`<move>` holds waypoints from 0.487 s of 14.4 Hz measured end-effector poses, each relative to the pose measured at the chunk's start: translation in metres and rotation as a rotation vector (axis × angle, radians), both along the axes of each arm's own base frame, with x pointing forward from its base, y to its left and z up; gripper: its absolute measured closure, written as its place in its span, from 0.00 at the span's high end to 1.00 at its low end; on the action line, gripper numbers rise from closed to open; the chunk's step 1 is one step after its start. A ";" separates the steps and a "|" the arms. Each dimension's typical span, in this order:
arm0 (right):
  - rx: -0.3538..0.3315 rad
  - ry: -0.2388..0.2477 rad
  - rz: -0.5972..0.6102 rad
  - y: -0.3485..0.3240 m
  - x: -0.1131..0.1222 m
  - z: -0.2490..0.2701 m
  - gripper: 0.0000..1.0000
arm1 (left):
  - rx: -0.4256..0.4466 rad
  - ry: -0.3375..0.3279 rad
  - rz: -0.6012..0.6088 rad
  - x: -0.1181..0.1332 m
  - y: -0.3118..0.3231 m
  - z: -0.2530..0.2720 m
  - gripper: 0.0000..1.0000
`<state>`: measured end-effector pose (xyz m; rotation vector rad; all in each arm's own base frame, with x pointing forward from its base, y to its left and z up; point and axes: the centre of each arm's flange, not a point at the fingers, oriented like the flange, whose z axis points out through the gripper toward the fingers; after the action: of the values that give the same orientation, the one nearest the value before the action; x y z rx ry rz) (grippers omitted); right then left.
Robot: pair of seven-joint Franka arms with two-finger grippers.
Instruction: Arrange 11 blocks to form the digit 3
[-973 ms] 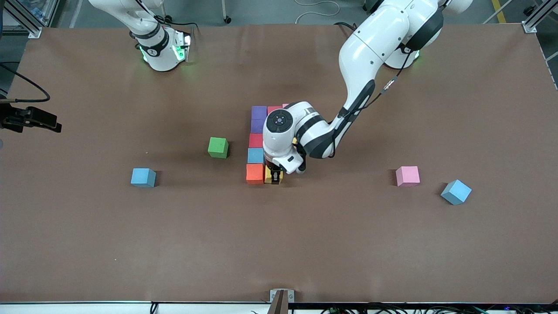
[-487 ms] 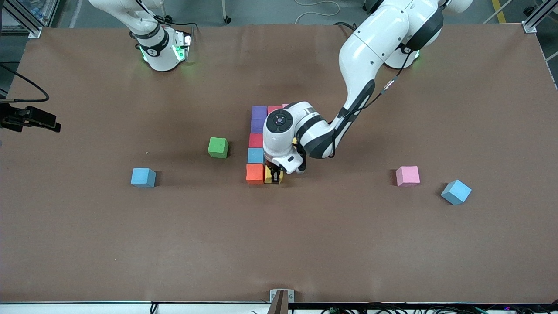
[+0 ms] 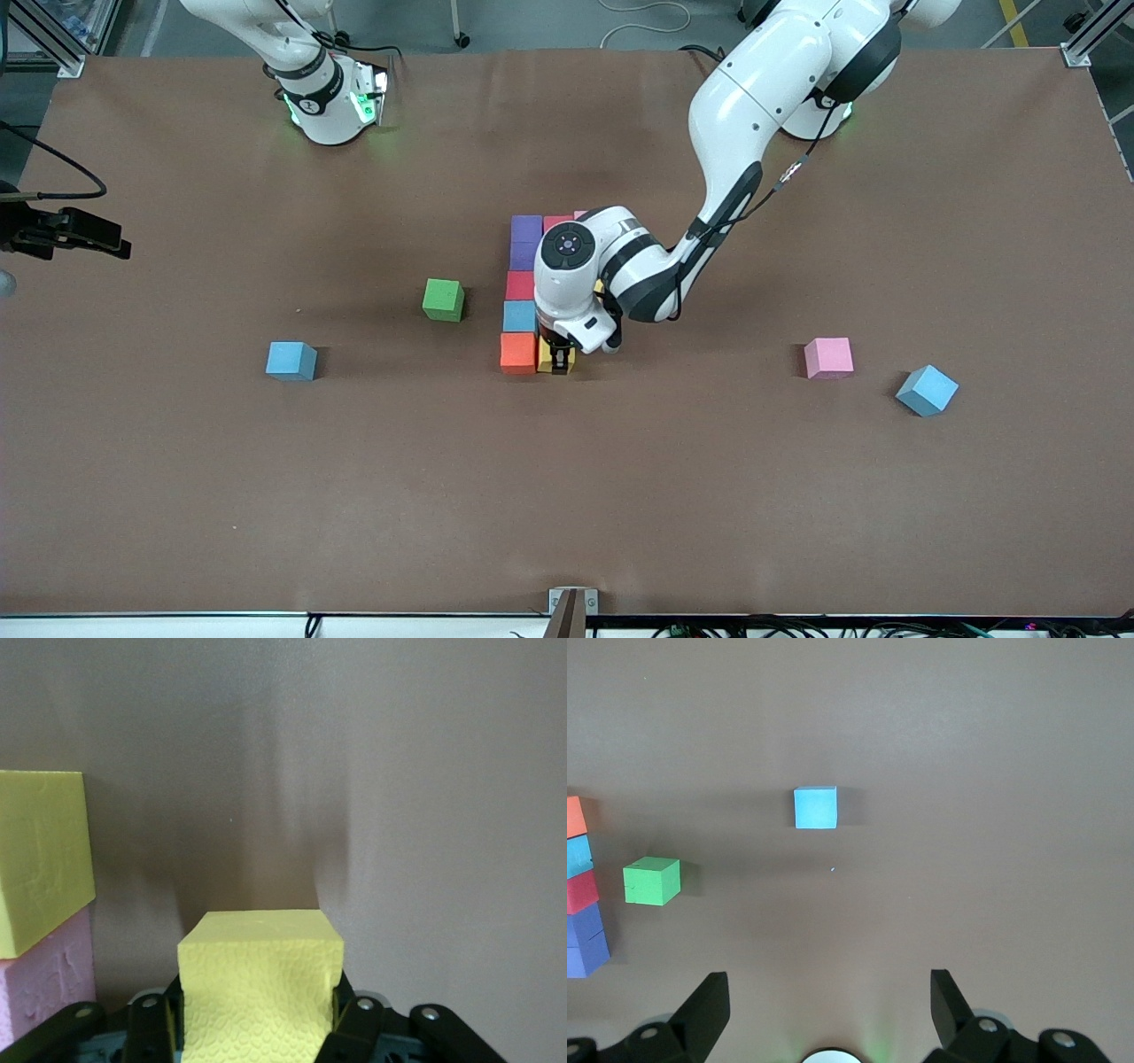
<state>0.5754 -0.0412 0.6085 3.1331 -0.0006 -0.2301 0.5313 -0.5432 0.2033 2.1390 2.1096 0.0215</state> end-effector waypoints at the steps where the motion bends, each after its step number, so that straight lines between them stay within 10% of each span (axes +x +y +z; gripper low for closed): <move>1: 0.000 -0.007 0.000 0.000 -0.002 0.001 1.00 | 0.001 0.000 0.000 0.000 0.000 0.000 0.57; 7: 0.007 -0.058 0.000 0.000 -0.039 0.023 1.00 | 0.004 0.002 0.001 0.001 0.000 0.001 0.57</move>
<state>0.5365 -0.0416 0.6317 3.1452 -0.0002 -0.1402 0.5319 -0.5431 0.2044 2.1409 2.1135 0.0240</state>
